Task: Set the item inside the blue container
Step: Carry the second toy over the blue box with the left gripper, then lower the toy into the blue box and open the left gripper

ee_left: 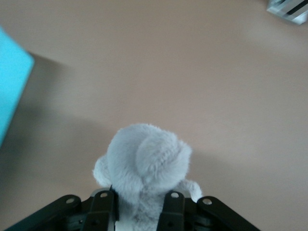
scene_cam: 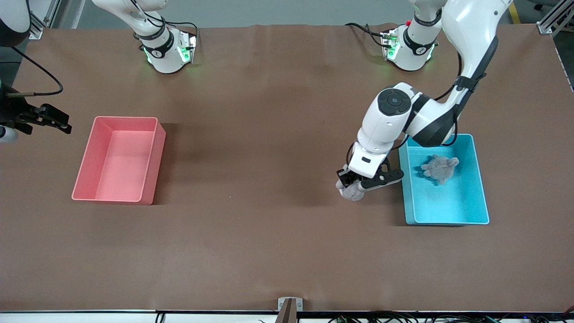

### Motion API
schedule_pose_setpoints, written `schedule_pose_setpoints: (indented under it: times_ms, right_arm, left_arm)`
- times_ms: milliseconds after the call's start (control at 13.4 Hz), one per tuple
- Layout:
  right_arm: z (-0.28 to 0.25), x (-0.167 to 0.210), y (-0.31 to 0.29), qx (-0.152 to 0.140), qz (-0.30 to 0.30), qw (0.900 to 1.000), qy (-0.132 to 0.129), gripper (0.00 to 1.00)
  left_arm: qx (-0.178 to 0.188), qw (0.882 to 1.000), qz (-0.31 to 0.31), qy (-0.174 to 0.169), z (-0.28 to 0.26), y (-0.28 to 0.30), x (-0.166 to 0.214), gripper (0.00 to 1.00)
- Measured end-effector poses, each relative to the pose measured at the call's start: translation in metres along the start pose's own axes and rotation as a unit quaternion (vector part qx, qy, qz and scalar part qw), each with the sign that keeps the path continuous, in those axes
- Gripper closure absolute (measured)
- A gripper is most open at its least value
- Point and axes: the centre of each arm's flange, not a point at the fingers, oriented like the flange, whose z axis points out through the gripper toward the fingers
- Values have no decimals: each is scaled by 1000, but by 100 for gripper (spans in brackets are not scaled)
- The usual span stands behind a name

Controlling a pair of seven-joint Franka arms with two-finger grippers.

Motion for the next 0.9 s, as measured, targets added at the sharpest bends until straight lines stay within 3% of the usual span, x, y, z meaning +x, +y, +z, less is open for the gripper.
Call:
schedule_pose_setpoints:
  times_ms: [522, 896]
  right_arm:
    - [-24, -15, -1, 0, -2, 1000, 18, 0]
    - [-19, -16, -3, 7, -2, 1000, 8, 0]
  left_arm:
    - [76, 987, 113, -89, -13, -120, 62, 66]
    - [77, 975, 171, -120, -4, -215, 104, 66]
